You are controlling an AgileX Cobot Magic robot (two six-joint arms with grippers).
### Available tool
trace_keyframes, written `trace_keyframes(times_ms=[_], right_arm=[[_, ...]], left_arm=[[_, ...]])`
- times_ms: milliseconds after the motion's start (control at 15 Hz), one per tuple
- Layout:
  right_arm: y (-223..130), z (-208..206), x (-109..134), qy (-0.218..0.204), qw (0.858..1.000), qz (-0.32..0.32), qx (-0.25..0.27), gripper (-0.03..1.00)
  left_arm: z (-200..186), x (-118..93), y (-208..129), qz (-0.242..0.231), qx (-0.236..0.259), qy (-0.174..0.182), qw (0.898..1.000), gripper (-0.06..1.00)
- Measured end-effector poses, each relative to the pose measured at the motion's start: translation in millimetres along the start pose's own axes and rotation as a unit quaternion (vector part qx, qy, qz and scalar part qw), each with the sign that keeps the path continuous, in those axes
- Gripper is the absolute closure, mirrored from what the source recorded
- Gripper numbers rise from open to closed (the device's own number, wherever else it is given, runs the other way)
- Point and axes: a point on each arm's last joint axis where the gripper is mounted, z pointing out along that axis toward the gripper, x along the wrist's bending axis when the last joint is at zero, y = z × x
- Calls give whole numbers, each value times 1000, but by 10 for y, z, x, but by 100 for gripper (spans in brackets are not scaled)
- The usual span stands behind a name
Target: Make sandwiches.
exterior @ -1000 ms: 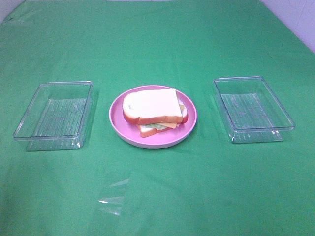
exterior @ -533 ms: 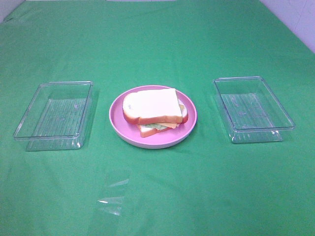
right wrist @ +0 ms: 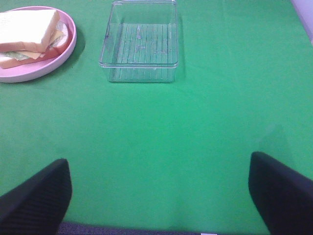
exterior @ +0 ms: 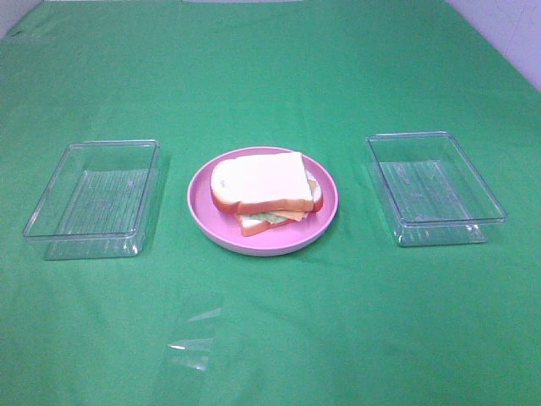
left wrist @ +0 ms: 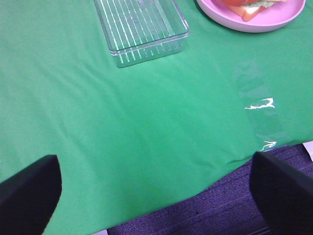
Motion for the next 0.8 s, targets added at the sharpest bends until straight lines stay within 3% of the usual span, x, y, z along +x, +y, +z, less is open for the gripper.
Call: trace_keyframes(times_ms=[67,267,467,800], right_arm=[[0,0,0,0,1000,0,0,1],[0,0,0,0,1000,0,0,1],[0,0,0,0,1000,0,0,1],[0,0,0,0,1000,0,0,1]], left_arm=[[-25,2,-14,-4,-9,5,1000,-1],[-175,2,-124,-43,-69,64,995,-1],[-278,-35,-213,-71,-115,115,984,-1],[-277,-38,-215,-76,-115,123,983,-1]])
